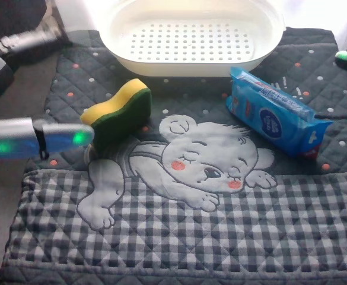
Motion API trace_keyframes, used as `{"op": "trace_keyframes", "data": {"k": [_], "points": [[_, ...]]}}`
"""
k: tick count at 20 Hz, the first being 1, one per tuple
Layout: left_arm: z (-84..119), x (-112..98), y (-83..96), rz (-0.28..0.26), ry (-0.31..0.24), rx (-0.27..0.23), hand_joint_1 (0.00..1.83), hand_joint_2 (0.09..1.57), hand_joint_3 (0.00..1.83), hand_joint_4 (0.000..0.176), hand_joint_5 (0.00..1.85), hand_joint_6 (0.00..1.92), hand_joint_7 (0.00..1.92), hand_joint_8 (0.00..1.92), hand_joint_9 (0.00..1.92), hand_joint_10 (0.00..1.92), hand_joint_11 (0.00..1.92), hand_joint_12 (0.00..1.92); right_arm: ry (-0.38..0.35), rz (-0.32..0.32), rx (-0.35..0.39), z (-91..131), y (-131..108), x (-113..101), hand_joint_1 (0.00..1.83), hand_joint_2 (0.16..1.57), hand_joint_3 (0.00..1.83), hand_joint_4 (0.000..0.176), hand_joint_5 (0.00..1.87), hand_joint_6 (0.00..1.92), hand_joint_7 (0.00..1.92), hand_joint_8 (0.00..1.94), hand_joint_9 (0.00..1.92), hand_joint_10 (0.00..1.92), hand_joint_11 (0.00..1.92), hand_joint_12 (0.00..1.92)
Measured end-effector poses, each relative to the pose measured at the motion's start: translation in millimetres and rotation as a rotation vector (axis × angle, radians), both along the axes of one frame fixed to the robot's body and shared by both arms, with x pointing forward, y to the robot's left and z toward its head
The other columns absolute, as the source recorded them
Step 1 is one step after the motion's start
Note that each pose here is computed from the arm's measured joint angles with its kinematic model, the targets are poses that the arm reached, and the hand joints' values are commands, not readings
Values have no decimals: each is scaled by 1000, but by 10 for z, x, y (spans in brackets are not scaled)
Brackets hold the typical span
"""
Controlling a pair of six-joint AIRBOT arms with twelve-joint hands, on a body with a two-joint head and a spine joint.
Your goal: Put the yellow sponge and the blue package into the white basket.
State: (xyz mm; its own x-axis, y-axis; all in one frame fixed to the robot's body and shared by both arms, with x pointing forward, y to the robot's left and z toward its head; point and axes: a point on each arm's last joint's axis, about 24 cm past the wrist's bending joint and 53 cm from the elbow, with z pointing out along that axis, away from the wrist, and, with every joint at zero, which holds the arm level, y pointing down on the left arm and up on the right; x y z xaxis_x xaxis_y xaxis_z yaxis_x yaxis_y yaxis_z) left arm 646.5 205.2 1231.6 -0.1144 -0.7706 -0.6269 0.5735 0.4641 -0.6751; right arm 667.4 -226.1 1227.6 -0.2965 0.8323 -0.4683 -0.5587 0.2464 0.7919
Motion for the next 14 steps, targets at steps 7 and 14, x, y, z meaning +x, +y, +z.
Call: {"op": "trace_keyframes", "data": {"k": [7, 14], "points": [[-14, 11, -5, 0, 6, 4, 650, 882, 0, 111, 82, 0, 6, 0, 2, 0, 0, 315, -6, 6, 20, 19, 49, 4, 691, 884, 0, 176, 3, 0, 0, 0, 0, 0, 0, 0], [-9, 8, -239, -51, -3, -8, 618, 820, 0, 176, 0, 0, 0, 0, 37, 6, 0, 660, -86, 70, 86, 290, 356, 9, 720, 859, 0, 176, 0, 0, 0, 0, 0, 0, 63, 25]]}}
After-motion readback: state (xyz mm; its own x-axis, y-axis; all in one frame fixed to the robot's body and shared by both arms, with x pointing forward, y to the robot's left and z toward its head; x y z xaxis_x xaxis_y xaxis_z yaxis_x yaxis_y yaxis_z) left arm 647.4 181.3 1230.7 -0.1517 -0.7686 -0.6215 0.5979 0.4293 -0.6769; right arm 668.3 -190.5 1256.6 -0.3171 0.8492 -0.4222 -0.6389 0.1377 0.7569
